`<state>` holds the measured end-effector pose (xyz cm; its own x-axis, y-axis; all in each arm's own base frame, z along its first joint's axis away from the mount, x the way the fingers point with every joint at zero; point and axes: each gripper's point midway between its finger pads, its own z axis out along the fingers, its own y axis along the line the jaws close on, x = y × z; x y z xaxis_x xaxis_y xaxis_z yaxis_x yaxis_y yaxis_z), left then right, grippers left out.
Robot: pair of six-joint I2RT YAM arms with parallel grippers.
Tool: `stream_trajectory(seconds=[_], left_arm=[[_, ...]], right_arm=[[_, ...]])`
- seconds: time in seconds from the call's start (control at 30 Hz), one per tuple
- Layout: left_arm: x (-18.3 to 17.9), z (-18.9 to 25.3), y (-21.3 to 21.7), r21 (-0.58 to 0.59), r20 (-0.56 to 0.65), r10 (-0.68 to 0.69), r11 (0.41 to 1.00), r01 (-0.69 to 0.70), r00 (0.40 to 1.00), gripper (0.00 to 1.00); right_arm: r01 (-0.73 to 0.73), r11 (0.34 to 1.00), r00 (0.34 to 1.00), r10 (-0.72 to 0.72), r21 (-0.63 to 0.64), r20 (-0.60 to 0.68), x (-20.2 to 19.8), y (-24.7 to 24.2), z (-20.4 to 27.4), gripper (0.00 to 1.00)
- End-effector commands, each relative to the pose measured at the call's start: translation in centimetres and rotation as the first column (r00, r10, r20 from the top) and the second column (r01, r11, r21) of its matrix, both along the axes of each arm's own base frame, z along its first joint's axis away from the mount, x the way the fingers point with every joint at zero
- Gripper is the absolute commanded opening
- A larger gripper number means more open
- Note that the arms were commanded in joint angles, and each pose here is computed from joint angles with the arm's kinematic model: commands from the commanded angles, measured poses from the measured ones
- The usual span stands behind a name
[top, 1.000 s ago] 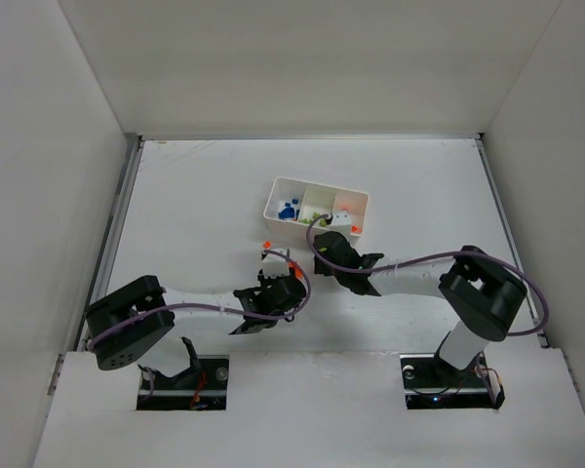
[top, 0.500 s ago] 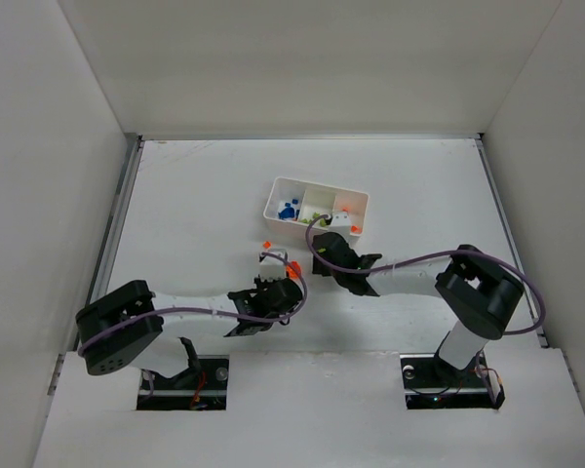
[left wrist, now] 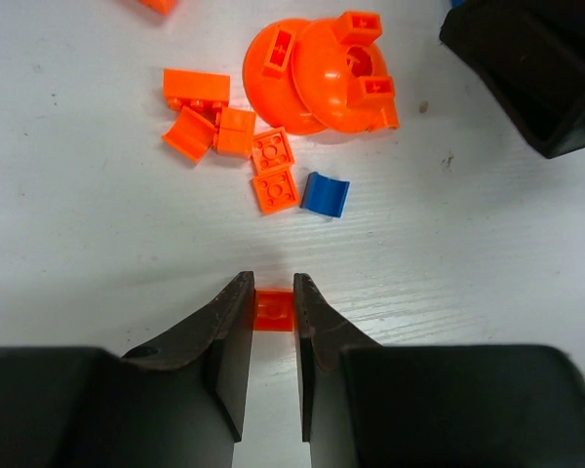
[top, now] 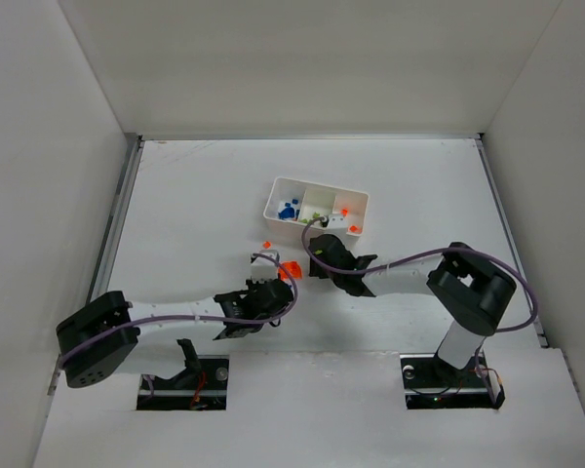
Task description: Sort the legos into containers by color
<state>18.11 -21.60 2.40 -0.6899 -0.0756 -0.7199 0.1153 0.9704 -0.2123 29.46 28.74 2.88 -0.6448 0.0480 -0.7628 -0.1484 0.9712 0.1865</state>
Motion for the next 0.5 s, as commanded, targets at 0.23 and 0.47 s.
stream_trajectory(seconds=[0.23, 0.47], left_arm=[[1.7, 3.7, 1.0, -0.095, 0.084, 0.069, 0.994, -0.061, 0.994, 0.11], [3.4, 6.5, 0.8, -0.143, 0.136, 0.092, 0.987, -0.072, 0.987, 0.11]], right_arm=[[0.004, 0.999, 0.999, -0.006, 0.043, 0.045, 1.5, 1.7, 1.3, 0.44], [0.017, 0.999, 0.999, -0.018, 0.040, 0.039, 1.6, 1.6, 0.9, 0.40]])
